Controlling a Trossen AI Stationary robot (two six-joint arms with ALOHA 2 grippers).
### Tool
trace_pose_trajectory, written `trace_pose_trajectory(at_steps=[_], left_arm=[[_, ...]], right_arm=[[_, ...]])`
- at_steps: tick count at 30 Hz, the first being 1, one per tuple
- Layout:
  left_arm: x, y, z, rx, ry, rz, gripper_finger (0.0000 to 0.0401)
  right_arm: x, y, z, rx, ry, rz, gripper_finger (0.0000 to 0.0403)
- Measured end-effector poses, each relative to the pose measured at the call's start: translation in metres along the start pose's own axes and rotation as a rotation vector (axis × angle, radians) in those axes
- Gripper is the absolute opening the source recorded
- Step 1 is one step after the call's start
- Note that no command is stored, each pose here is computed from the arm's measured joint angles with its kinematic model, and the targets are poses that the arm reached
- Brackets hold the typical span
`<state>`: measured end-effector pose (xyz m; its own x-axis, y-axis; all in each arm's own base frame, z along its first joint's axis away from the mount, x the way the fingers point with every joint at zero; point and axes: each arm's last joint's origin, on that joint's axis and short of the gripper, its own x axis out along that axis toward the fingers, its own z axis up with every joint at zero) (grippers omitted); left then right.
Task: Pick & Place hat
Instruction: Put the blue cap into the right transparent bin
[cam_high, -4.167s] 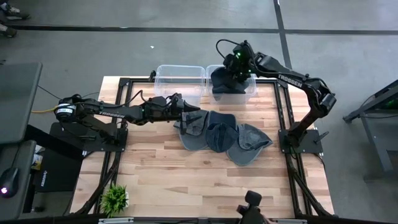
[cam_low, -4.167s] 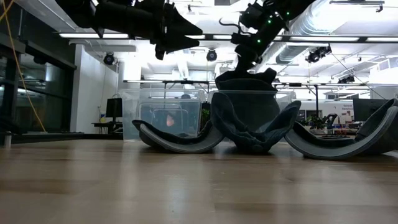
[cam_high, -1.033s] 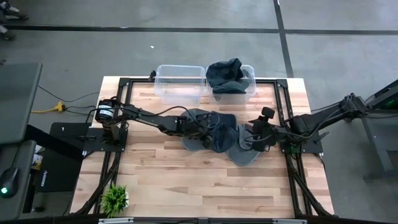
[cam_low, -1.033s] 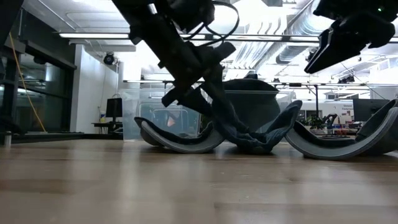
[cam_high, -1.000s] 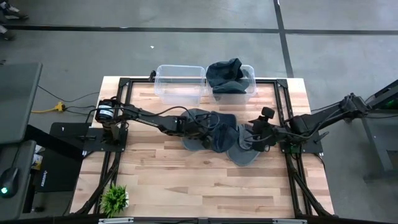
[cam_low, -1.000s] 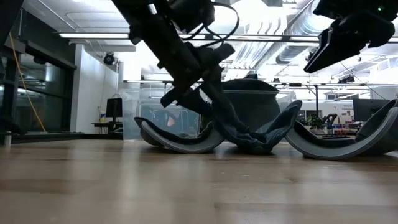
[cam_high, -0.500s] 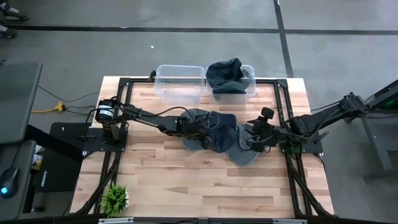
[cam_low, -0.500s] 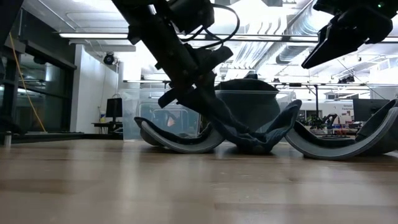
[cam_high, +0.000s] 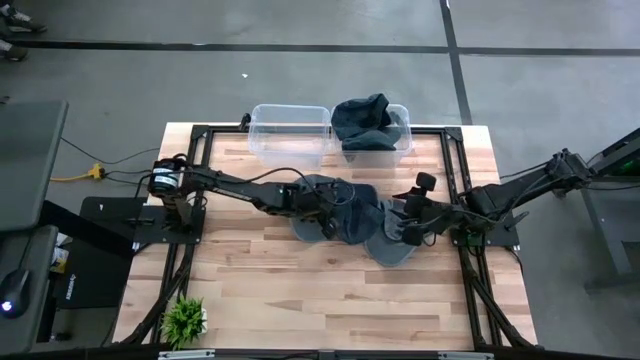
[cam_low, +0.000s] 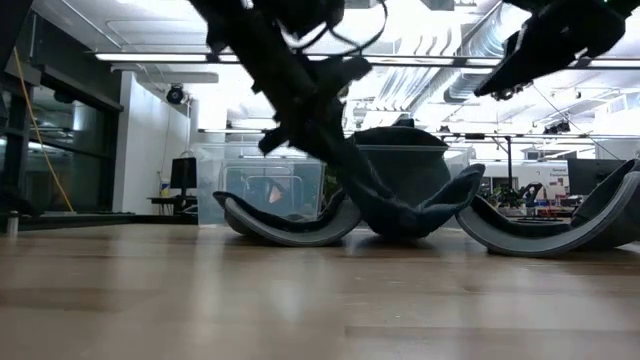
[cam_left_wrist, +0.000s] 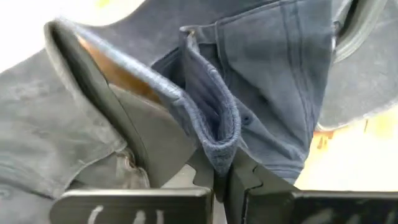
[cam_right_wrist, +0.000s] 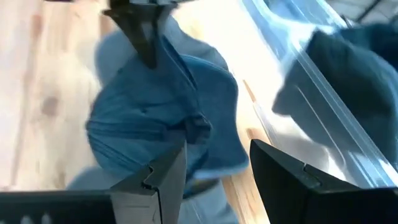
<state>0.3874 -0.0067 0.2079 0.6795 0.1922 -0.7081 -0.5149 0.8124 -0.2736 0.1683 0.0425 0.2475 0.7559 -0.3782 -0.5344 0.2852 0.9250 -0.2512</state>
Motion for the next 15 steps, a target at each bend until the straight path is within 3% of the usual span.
trace_pose_trajectory(at_steps=[8, 15], left_arm=[[-0.033, -0.021, 0.043, 0.167, 0.009, 0.009, 0.0002], [-0.056, -0.029, 0.063, 0.298, 0.023, 0.036, 0.0001]], right_arm=[[-0.001, 0.005, 0.015, -0.181, -0.129, 0.112, 0.0172], [0.002, -0.001, 0.027, -0.296, -0.227, 0.071, 0.0172]])
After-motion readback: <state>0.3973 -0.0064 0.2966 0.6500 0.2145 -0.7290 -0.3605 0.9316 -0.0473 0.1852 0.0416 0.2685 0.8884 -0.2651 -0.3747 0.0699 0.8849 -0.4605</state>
